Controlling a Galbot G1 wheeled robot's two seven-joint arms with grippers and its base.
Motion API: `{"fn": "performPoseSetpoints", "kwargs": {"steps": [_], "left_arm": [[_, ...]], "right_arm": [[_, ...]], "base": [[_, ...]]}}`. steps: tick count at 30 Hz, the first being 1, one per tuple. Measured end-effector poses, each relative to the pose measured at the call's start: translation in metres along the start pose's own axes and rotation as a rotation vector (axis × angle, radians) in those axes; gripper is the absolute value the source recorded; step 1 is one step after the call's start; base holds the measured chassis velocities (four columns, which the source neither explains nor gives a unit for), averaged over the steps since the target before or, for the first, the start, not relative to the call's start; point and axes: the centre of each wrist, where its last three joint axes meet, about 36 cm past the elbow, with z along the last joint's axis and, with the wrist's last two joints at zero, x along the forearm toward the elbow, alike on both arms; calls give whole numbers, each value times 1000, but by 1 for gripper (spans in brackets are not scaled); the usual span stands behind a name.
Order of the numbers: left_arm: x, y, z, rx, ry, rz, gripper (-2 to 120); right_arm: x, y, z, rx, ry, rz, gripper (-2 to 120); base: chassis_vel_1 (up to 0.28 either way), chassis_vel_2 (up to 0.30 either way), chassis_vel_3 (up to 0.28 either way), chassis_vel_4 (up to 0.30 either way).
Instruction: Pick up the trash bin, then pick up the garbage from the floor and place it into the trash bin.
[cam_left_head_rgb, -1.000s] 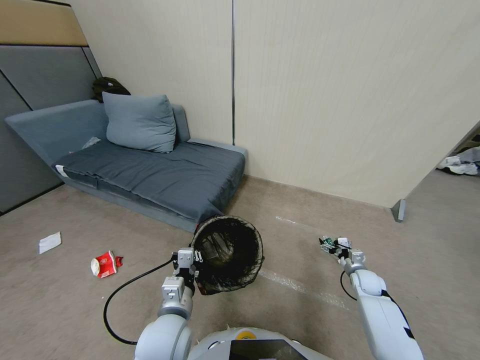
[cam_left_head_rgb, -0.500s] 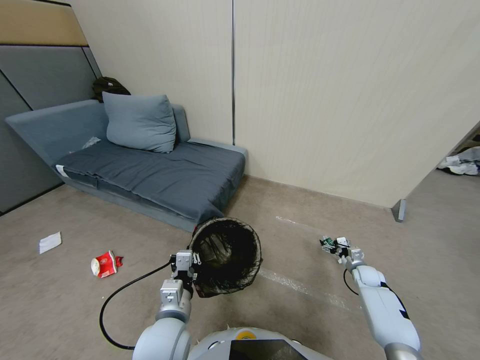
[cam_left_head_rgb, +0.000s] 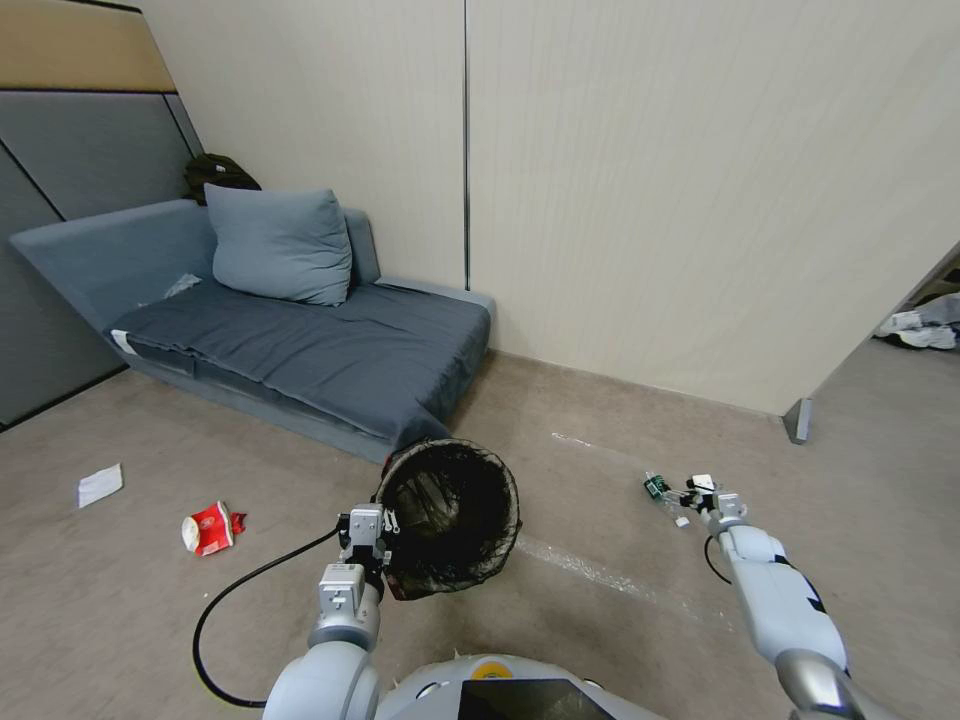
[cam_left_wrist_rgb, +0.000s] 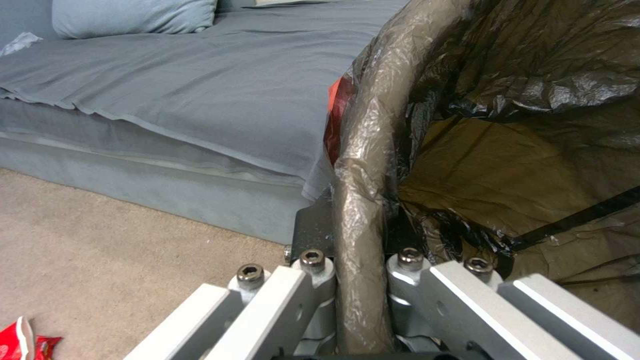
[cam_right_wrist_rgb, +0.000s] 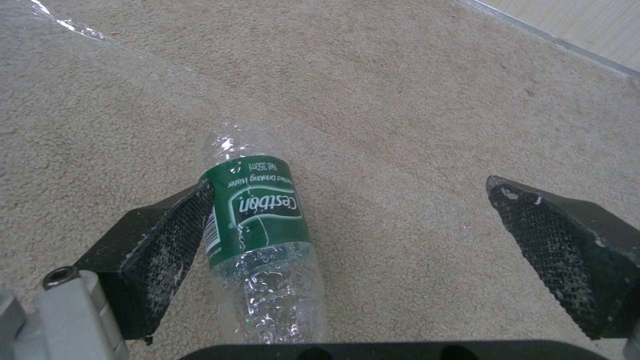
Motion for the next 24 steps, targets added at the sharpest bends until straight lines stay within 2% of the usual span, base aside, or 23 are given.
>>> {"fn": "performPoseSetpoints", "kwargs": {"steps": [7,11,14,24], "left_arm": [[2,1,0,-6,-2,-4,2],[2,0,0,-9,-3,-5,2],[2,0,0,-8,-5,-5,2],[3,-1,0,-10,-6,-5,2]], "right_arm": [[-26,8,3,-76,62,28,100],[-36,24,3,-109,77,7,100],[-39,44,7,-122,84,-18,100],[-41,69,17,-127,106,-47,100]], "base": [[0,0,0,0],[0,0,0,0],[0,0,0,0],[0,0,0,0]]}}
